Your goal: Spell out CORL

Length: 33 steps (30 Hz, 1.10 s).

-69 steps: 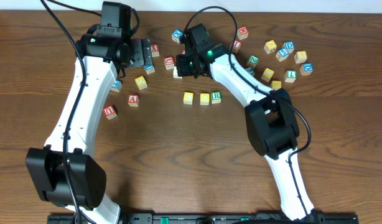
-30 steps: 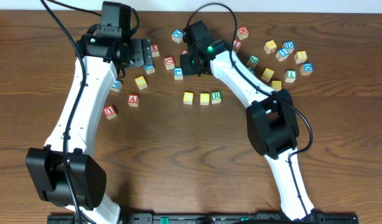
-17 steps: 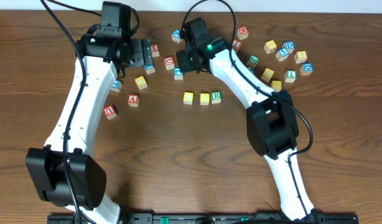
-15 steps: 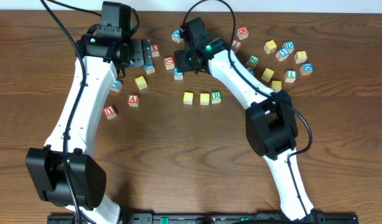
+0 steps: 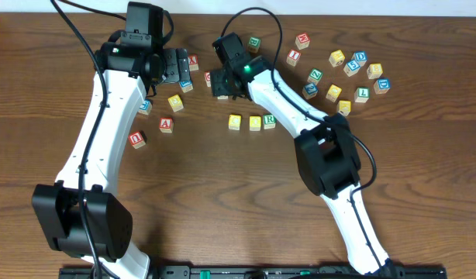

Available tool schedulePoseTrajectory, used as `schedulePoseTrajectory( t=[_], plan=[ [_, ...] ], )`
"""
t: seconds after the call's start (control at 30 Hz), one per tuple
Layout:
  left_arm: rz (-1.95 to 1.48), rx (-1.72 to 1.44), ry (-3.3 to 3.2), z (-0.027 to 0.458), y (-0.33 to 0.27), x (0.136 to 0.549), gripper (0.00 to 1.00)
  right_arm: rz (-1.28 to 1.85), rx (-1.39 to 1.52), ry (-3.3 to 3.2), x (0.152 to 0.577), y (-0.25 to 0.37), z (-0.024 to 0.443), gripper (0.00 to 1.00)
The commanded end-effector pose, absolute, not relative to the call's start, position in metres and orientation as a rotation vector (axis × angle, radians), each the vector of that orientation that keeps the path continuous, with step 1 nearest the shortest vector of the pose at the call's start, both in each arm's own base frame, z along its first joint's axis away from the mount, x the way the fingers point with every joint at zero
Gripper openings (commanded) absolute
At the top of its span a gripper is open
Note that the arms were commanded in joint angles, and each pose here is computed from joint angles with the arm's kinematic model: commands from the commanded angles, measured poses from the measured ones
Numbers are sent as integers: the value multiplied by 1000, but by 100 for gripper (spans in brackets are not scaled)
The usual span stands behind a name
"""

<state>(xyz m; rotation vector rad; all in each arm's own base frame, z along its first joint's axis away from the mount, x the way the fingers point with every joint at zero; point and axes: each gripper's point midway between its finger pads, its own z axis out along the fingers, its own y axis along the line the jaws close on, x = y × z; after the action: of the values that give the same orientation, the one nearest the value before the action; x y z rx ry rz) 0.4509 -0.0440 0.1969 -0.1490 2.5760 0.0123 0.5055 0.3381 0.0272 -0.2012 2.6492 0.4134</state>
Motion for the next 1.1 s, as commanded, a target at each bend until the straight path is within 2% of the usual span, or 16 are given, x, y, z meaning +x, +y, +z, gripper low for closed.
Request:
schedulePoseTrajectory(
  t=[0.0, 0.17, 0.3, 0.37, 0.57, 0.93, 1.07],
  plan=[
    [20, -144, 2592, 190, -44, 452, 98, 394, -261, 2635, 508, 341, 19, 55],
    [20, -144, 2593, 190, -44, 452, 98, 377, -302, 2628, 506, 344, 17, 47],
    [20, -144, 2592, 190, -44, 452, 98, 364, -339, 2624, 505, 344, 17, 35],
    [20, -144, 2592, 190, -44, 452, 98, 347, -382, 2622, 504, 343, 16, 33],
    [20, -144, 2592, 190, -44, 452, 98, 235, -371, 2635, 505, 324, 18, 34],
    [20, -144, 2592, 190, -44, 452, 98, 140, -624, 2584, 498, 306, 60, 35],
    [20, -144, 2592, 190, -44, 452, 98, 111, -667, 2630, 487, 299, 54, 31]
  ],
)
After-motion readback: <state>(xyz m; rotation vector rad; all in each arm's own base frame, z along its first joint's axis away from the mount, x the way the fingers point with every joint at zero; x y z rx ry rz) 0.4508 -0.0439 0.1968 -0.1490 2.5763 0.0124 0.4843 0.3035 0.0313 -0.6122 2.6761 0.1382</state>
